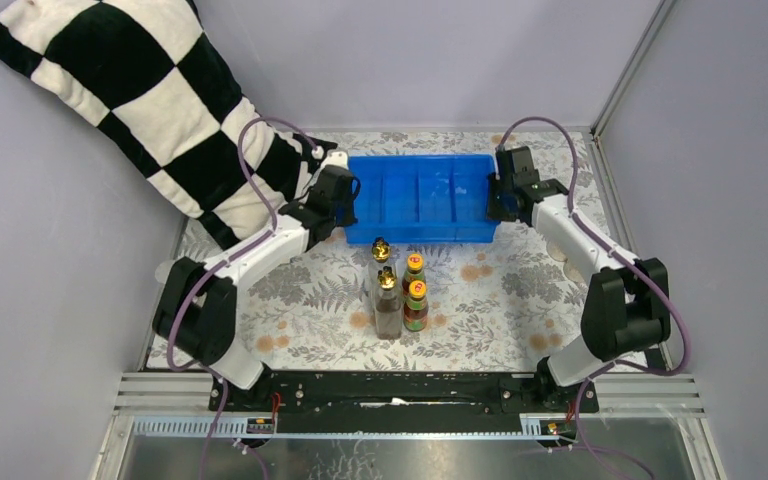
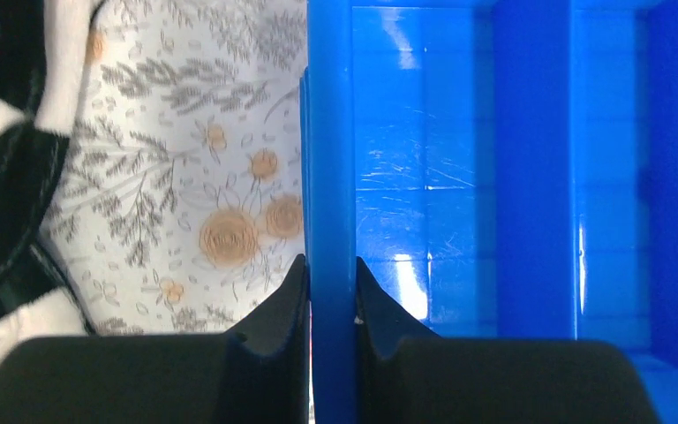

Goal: Organize the condiment bottles
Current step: Place the storage box at the center of the board.

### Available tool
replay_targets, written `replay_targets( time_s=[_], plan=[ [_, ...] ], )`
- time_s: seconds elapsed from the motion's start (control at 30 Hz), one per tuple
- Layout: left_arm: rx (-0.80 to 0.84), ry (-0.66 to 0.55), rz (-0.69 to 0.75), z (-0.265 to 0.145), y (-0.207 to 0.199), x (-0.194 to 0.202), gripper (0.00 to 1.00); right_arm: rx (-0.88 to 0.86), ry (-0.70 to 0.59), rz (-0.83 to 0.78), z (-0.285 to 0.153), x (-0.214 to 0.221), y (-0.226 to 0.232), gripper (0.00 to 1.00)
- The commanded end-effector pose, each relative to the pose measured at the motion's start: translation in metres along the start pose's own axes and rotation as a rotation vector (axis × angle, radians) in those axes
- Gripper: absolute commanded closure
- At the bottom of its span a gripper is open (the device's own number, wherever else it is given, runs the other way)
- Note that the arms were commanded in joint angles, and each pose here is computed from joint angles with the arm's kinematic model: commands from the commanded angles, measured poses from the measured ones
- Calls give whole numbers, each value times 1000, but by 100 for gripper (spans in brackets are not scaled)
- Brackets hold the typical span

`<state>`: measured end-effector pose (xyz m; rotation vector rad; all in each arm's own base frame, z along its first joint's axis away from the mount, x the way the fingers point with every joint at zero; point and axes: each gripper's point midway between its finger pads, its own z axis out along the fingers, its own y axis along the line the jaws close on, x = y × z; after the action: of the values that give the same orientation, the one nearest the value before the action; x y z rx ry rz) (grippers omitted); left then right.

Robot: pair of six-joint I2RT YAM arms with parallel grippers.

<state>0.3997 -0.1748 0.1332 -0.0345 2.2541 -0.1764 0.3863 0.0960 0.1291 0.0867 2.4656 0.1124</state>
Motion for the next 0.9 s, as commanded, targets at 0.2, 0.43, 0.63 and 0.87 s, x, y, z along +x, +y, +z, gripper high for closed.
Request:
replay_targets(
  time_s=[0.2, 0.43, 0.63, 0.87],
  plan=[
    [-27, 0, -36, -26, -3, 26, 95, -80, -62, 68, -20, 16, 23, 100],
    [-72, 18, -33, -13, 1, 53, 96, -96, -32, 60, -4, 36, 39, 100],
    [-111, 37, -16, 6, 6, 68, 95, -104, 3, 47, 16, 50, 52, 100],
    [-113, 93, -9, 20, 3, 83, 75, -105, 39, 39, 31, 61, 54, 100]
  ],
)
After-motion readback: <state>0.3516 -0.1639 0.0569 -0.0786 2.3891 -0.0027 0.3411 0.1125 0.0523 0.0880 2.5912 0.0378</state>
